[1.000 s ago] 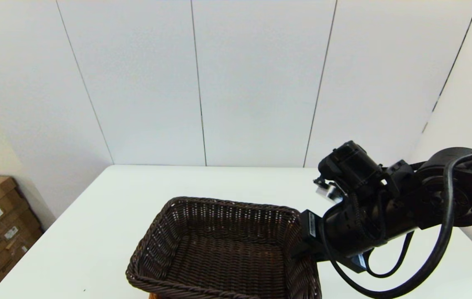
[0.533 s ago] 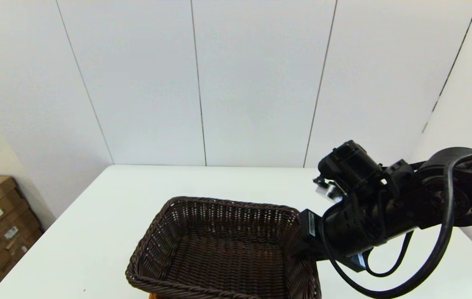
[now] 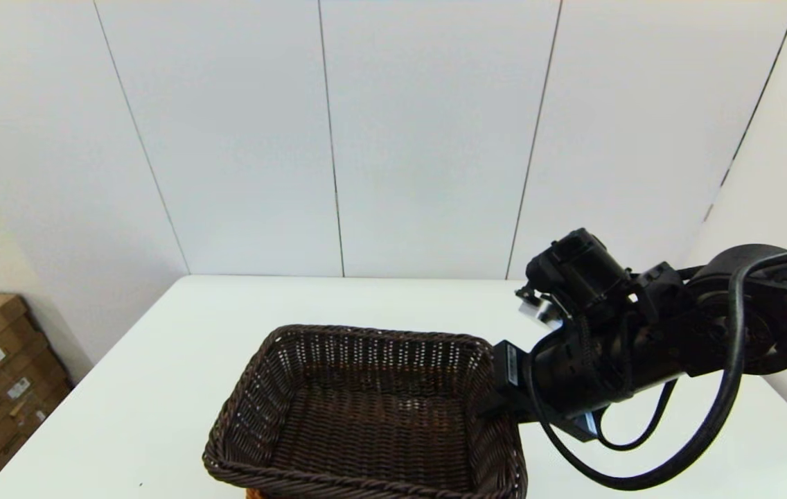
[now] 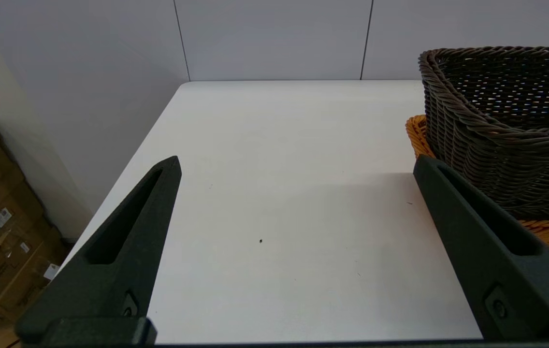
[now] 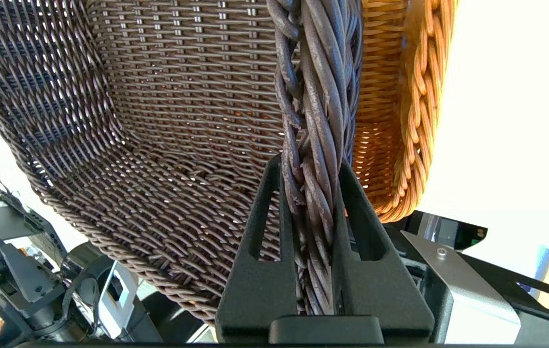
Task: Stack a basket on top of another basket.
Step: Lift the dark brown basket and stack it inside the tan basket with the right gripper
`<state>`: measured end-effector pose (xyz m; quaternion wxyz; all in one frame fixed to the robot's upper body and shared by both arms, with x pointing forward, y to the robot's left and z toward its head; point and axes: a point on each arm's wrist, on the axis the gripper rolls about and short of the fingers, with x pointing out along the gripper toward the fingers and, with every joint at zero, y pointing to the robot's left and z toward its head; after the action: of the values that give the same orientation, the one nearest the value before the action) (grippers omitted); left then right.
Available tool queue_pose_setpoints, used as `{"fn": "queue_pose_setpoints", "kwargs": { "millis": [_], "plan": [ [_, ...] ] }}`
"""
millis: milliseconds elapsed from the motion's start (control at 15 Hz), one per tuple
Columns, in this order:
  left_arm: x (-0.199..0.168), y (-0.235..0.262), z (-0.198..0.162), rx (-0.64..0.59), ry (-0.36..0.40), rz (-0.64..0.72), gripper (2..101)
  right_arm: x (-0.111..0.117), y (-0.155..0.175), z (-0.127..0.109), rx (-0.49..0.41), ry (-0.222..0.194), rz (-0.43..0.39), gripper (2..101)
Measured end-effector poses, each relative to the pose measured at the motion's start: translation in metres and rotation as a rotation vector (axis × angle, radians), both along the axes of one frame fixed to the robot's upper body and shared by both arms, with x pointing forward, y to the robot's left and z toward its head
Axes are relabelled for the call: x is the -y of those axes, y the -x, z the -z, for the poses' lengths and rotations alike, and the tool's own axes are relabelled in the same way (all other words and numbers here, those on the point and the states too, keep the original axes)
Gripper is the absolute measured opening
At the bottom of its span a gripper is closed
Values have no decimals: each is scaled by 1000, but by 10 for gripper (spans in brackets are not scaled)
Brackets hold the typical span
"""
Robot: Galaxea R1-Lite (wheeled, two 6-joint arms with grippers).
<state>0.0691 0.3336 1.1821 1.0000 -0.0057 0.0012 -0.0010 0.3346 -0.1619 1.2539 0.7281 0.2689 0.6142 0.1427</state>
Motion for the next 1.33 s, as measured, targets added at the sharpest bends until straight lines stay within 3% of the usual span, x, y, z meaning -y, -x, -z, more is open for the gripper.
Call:
{"fn": "queue_pose_setpoints", "kwargs": {
  "millis": [1333],
  "plan": [
    [0,0,0,0,0,0,978,-3,-5,9,-5,24,-26,141]
  ]
}}
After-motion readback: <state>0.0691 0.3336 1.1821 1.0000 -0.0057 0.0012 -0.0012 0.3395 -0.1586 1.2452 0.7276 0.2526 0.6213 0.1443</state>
